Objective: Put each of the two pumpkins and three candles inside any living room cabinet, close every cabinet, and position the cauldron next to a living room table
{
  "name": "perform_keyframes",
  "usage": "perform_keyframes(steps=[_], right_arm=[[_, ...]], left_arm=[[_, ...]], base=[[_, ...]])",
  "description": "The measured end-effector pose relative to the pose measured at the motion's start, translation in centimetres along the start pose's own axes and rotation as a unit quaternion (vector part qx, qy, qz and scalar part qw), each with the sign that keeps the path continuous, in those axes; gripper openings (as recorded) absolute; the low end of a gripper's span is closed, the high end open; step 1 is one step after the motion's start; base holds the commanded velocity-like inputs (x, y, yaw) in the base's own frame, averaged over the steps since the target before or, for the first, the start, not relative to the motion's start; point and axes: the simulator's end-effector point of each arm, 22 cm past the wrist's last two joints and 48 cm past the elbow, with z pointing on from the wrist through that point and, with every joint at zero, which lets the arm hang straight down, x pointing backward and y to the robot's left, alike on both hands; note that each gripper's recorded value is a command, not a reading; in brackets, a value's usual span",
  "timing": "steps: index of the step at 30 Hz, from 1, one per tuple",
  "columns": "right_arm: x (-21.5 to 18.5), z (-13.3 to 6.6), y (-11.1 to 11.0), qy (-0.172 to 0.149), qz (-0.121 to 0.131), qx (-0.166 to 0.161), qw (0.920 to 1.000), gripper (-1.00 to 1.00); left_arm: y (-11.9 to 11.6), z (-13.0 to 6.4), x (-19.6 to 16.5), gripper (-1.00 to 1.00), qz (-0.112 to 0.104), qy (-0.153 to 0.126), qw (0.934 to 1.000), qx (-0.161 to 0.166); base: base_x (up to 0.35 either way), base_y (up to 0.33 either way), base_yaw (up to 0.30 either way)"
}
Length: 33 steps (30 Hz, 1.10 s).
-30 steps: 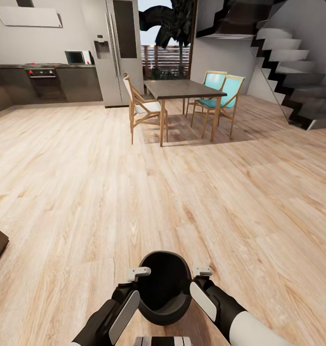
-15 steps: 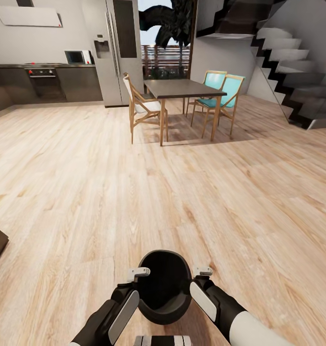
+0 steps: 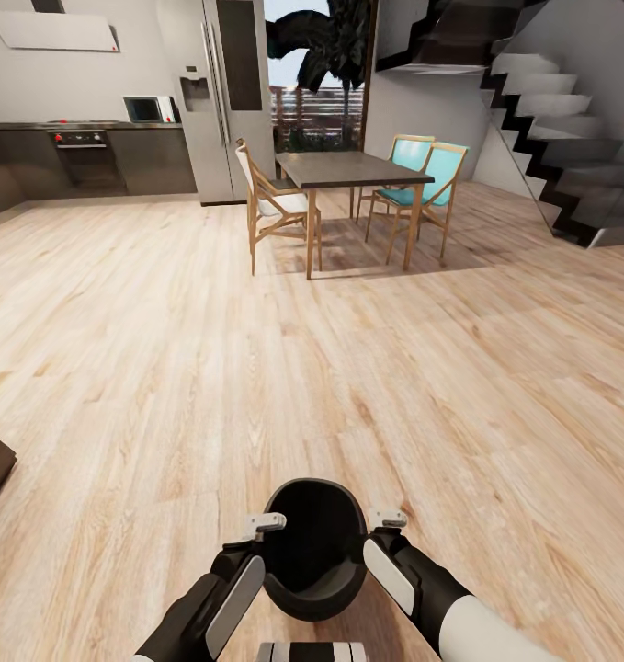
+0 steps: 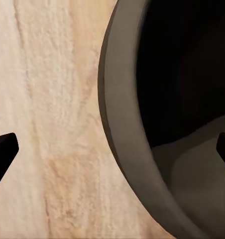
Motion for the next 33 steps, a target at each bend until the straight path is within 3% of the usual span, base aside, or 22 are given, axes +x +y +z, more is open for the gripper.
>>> perform_keyframes(steps=[6,33], right_arm=[[0.0,0.0,0.0,0.000,0.000,0.000,1.0000,1.00],[0.5,0.5,0.0,0.006,0.000,0.001,1.0000,1.00]], left_arm=[[-0.3,0.8,1.5,1.00,0.005,0.015,0.9998,0.012],[-0.1,1.3,2.0,1.00,0.006,0.022,0.9997,0.011]], base=[[0.000,0.000,0.000],[0.000,0.000,0.000]])
